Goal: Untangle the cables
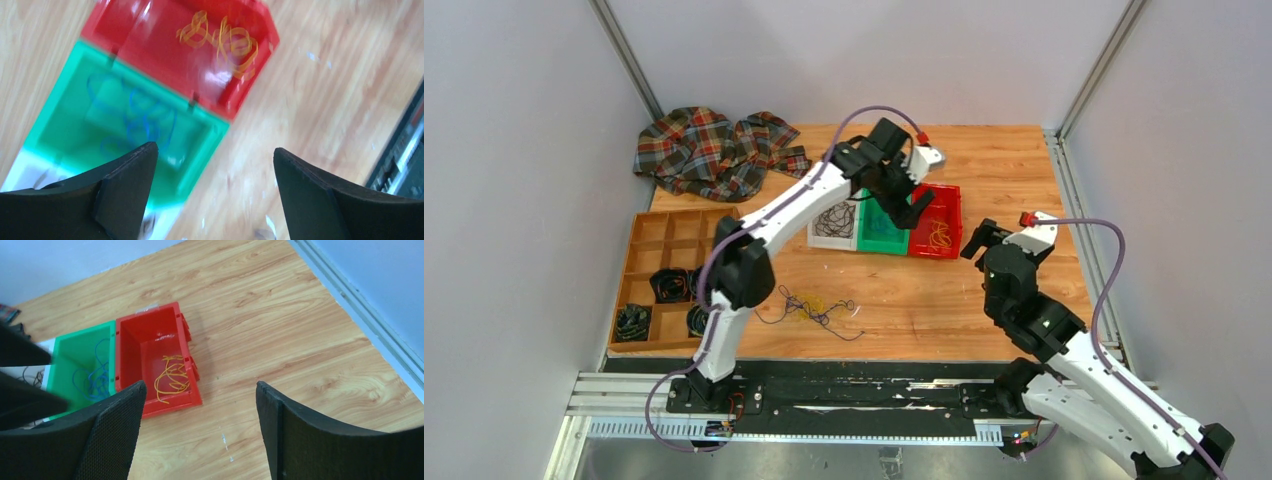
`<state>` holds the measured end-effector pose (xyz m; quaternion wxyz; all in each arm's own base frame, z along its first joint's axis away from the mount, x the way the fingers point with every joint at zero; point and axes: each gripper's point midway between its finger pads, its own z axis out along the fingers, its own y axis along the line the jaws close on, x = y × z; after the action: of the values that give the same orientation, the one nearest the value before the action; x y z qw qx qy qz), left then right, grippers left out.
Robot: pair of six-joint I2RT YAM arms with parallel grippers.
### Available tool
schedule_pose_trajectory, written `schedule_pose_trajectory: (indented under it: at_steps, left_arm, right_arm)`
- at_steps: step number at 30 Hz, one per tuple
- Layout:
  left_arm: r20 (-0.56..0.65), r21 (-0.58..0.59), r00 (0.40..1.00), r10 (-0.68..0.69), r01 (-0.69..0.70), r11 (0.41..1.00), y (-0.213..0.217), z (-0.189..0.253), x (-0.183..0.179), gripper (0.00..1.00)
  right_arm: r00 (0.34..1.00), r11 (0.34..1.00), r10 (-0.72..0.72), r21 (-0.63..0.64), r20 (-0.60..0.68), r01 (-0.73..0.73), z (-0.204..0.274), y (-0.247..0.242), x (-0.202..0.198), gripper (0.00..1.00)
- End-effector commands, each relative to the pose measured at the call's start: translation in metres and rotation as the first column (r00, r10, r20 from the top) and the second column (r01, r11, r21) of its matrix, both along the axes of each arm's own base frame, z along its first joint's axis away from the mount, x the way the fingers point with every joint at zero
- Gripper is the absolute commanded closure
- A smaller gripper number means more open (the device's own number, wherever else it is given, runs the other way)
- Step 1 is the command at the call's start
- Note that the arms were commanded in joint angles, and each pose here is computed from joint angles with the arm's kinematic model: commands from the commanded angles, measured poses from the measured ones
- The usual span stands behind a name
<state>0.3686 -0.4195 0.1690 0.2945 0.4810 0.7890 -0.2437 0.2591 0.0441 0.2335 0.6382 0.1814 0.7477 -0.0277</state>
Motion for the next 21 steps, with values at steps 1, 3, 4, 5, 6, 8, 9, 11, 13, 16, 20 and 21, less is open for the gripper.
schedule_pose_trajectory:
  at_steps: [1,3,4,5,6,8,9,11,13,16,20,21]
  left_arm:
    - [0.045,0.02,0.998,-0.036,0.035,0.999,0.081,0.057,-0.024,0.08]
    - [0.002,0.086,0.998,-0.064,0.064,0.994,0.121,0.045,-0.044,0.08]
    - [-0.011,0.105,0.997,-0.081,0.082,0.991,0.14,0.042,-0.054,0.07]
    - [-0.031,0.13,0.995,-0.093,0.096,0.987,0.158,0.036,-0.065,0.07]
    - [-0.04,0.148,0.993,-0.111,0.116,0.982,0.175,0.031,-0.075,0.08]
    - [-0.056,0.175,0.987,-0.15,0.157,0.972,0.204,0.022,-0.096,0.07]
    - [-0.065,0.193,0.983,-0.173,0.183,0.964,0.218,0.016,-0.106,0.07]
    - [-0.072,0.228,0.977,-0.203,0.214,0.95,0.24,0.004,-0.121,0.07]
    - [-0.089,0.272,0.972,-0.218,0.234,0.933,0.26,-0.013,-0.133,0.08]
    - [-0.127,0.332,0.959,-0.255,0.283,0.9,0.282,-0.039,-0.148,0.12]
    - [-0.182,0.379,0.928,-0.326,0.372,0.847,0.296,-0.068,-0.16,0.21]
    - [-0.185,0.388,0.928,-0.323,0.371,0.844,0.297,-0.074,-0.158,0.21]
  right_arm:
    - [0.994,0.996,0.09,-0.018,-0.066,-0.091,-0.015,0.016,0.005,0.21]
    - [0.985,0.989,0.145,-0.015,-0.09,-0.147,-0.02,0.028,0.008,0.21]
    - [0.978,0.983,0.181,-0.013,-0.101,-0.183,-0.023,0.035,0.009,0.21]
    - [0.97,0.976,0.215,-0.011,-0.111,-0.218,-0.025,0.042,0.011,0.22]
    - [0.96,0.967,0.251,-0.007,-0.122,-0.254,-0.027,0.049,0.012,0.22]
    - [0.937,0.946,0.321,-0.003,-0.14,-0.324,-0.031,0.064,0.014,0.23]
    - [0.926,0.936,0.347,-0.002,-0.151,-0.351,-0.033,0.07,0.014,0.23]
    - [0.895,0.909,0.411,0.003,-0.175,-0.417,-0.037,0.083,0.014,0.24]
    - [0.87,0.888,0.452,0.011,-0.194,-0.459,-0.041,0.093,0.014,0.26]
    - [0.828,0.849,0.523,0.035,-0.204,-0.527,-0.047,0.11,0.014,0.33]
    - [0.754,0.78,0.62,0.066,-0.217,-0.622,-0.059,0.134,0.01,0.39]
    - [0.742,0.77,0.632,0.072,-0.225,-0.634,-0.062,0.137,0.009,0.39]
